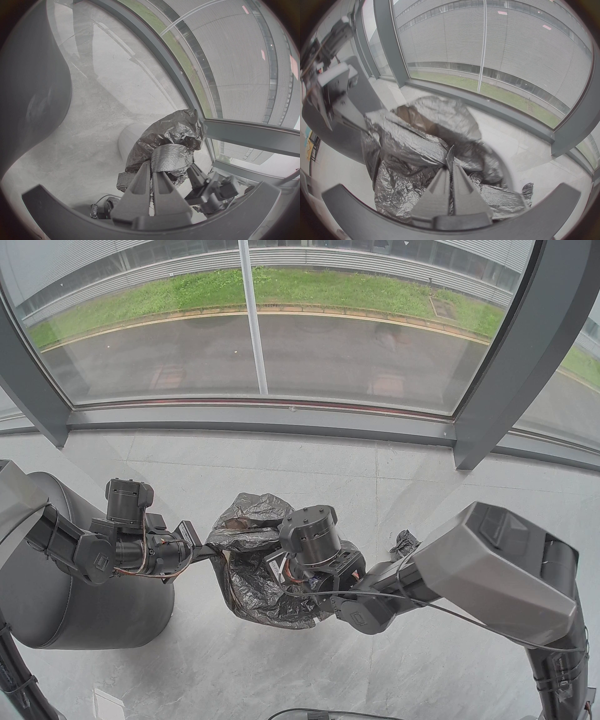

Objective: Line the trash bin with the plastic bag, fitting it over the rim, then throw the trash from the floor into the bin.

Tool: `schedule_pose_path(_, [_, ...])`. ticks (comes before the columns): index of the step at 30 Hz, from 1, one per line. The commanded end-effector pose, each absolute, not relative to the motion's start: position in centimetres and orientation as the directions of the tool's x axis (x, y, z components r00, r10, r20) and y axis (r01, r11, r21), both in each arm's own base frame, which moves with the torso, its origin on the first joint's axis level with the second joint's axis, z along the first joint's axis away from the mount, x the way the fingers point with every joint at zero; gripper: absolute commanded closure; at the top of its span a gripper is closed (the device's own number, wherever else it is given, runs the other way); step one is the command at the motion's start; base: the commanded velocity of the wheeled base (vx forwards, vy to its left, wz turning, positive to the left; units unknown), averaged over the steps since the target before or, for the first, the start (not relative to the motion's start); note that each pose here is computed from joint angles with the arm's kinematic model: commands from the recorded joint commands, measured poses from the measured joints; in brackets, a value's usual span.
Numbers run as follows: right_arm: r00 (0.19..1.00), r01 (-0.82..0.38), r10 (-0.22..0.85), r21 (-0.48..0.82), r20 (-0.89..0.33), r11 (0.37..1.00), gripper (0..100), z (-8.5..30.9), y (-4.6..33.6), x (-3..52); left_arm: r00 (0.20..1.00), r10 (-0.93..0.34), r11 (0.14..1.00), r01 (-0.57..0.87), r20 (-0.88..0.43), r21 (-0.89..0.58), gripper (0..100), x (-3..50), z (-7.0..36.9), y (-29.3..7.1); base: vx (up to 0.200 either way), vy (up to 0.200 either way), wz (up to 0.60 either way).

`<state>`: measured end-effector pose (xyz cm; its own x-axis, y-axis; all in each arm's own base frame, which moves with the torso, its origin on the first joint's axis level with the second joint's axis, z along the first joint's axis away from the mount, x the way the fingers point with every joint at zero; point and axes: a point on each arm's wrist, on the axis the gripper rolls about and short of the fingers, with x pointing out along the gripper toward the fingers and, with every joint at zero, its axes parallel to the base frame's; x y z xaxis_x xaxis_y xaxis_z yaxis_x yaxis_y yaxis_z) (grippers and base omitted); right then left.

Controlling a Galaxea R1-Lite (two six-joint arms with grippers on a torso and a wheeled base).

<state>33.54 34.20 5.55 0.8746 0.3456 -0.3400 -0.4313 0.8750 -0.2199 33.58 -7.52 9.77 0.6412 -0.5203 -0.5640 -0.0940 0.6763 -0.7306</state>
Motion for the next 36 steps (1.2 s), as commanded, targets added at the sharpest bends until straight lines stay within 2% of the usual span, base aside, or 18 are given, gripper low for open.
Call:
schedule_pose_path(1, [0.891, -0.418, 0.356, -0.200, -0.282, 0.886, 100, 10.4, 32.5, 32.1, 0.647, -0.521, 0.677, -0.083, -0.556, -0.731, 100, 33.1, 10.2, -7.4, 0.000, 0.000, 0.00])
schedule_pose_path(5, [0.910, -0.378, 0.322, -0.200, -0.262, 0.904, 100, 11.5, 31.4, 32.4, 0.643, -0.521, 0.678, -0.087, -0.561, -0.730, 100, 33.2, 10.0, -7.4, 0.000, 0.000, 0.00])
schedule_pose_path(16, [0.922, -0.339, 0.283, -0.199, -0.264, 0.920, 100, 9.2, 31.1, 35.4, 0.685, -0.529, 0.672, -0.022, -0.501, -0.740, 100, 35.5, 8.0, -7.9, 0.000, 0.000, 0.00])
schedule_pose_path(22, [0.929, -0.328, 0.281, -0.188, -0.240, 0.926, 100, 9.0, 31.4, 36.8, 0.682, -0.534, 0.671, -0.017, -0.499, -0.741, 100, 35.9, 7.0, -8.2, 0.000, 0.000, 0.00])
schedule_pose_path(36, [0.940, -0.304, 0.265, -0.174, -0.214, 0.937, 100, 7.4, 31.9, 39.5, 0.699, -0.527, 0.671, -0.007, -0.483, -0.742, 100, 34.5, 8.5, -7.9, 0.000, 0.000, 0.00])
